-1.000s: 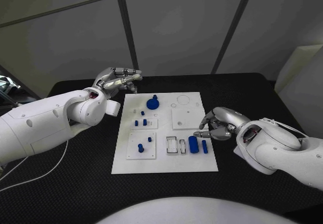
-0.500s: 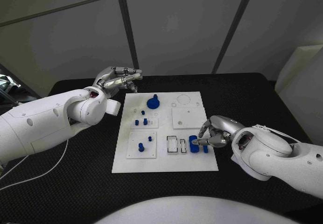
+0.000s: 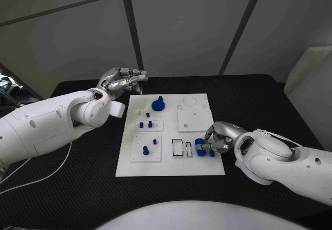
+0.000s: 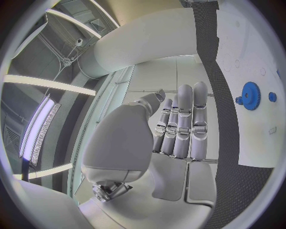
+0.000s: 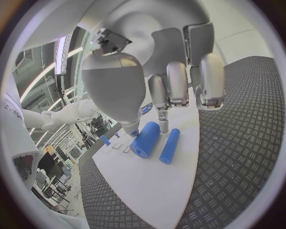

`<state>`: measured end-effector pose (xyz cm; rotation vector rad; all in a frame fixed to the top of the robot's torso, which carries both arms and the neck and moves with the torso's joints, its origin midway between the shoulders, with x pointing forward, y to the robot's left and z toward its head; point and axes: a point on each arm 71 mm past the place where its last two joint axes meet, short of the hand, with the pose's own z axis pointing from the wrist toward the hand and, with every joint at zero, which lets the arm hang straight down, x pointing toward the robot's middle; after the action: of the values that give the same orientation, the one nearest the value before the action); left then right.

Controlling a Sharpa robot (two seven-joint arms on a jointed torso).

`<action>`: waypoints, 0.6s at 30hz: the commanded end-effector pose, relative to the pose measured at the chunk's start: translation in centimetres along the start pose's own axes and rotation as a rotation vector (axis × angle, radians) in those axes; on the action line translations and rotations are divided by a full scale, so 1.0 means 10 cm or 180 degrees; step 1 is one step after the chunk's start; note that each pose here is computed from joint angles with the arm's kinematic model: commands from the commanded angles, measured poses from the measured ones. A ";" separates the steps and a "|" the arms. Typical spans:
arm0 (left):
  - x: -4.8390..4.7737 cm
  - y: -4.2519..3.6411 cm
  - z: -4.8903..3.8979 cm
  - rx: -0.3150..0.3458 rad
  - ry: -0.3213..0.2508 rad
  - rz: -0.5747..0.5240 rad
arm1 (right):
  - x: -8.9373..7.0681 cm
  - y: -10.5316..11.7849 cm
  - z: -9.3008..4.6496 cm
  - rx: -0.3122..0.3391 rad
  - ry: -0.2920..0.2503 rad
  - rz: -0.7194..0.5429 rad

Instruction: Assemble the parts on the task board

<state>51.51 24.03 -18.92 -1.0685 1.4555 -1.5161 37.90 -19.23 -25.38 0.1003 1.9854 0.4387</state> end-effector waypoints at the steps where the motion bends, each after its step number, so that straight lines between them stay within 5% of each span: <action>1: 0.016 -0.014 0.003 0.0021 0.0042 -0.0011 | 0.09 0.00 0.02 0.0084 0.0185 -0.0068; 11: 0.009 -0.013 -0.002 0.0014 0.0040 -0.0009 | 0.19 0.02 0.04 0.0135 0.0204 -0.0118; 18: 0.004 -0.012 -0.005 0.0012 0.0040 -0.0009 | 0.10 0.00 0.02 0.0175 -0.0216 0.0165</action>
<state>51.48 24.13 -18.93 -1.0689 1.4569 -1.5155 37.61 -18.04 -25.91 0.1227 1.9616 0.4496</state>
